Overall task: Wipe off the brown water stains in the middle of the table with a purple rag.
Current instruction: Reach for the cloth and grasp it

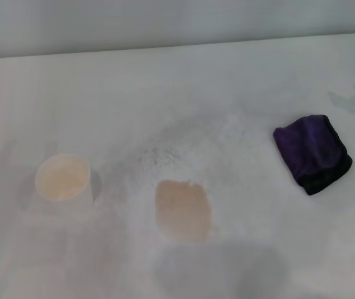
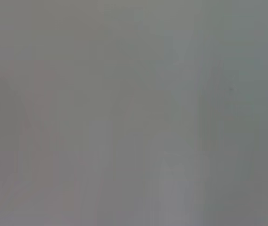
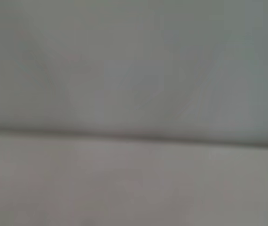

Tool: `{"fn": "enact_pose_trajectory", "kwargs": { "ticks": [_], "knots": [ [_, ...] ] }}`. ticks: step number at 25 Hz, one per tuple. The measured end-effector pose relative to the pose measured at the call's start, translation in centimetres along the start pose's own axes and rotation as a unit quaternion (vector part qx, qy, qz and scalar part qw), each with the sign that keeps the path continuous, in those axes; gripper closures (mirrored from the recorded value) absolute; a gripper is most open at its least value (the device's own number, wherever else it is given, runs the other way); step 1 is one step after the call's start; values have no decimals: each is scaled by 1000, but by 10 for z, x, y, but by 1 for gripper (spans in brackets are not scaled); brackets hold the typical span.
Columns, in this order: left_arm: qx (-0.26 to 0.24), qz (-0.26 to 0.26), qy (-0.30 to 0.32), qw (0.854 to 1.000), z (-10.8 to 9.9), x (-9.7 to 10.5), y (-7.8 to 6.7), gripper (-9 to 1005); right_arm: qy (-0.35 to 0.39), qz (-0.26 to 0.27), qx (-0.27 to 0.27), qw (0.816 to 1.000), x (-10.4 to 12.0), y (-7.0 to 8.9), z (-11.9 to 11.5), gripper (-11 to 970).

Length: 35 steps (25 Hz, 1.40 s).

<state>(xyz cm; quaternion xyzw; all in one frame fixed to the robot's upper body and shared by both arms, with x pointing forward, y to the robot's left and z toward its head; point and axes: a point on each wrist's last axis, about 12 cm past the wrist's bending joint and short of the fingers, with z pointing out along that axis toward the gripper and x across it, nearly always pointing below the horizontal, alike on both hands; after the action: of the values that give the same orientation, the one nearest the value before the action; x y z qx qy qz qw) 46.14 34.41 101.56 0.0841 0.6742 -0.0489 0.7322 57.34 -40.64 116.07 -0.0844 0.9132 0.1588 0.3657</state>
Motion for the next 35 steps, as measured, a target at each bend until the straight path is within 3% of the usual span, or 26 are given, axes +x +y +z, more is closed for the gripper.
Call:
{"fn": "enact_pose_trajectory", "kwargs": {
  "ticks": [8, 16, 26, 35],
  "knots": [
    [-2, 13, -10, 1000, 6, -4, 1, 119, 150, -63, -33, 986, -16, 59, 20, 223],
    [1, 21, -4, 1000, 6, 0, -5, 119, 260, -121, 14, 958, -14, 93, 59, 225],
    [-1, 20, -1, 1000, 2, 1, -5, 119, 290, -152, 34, 944, -18, 114, 86, 229],
    [-1, 24, -2, 1000, 0, 1, -5, 120, 319, -171, 67, 930, -14, 123, 107, 240]
  ]
}}
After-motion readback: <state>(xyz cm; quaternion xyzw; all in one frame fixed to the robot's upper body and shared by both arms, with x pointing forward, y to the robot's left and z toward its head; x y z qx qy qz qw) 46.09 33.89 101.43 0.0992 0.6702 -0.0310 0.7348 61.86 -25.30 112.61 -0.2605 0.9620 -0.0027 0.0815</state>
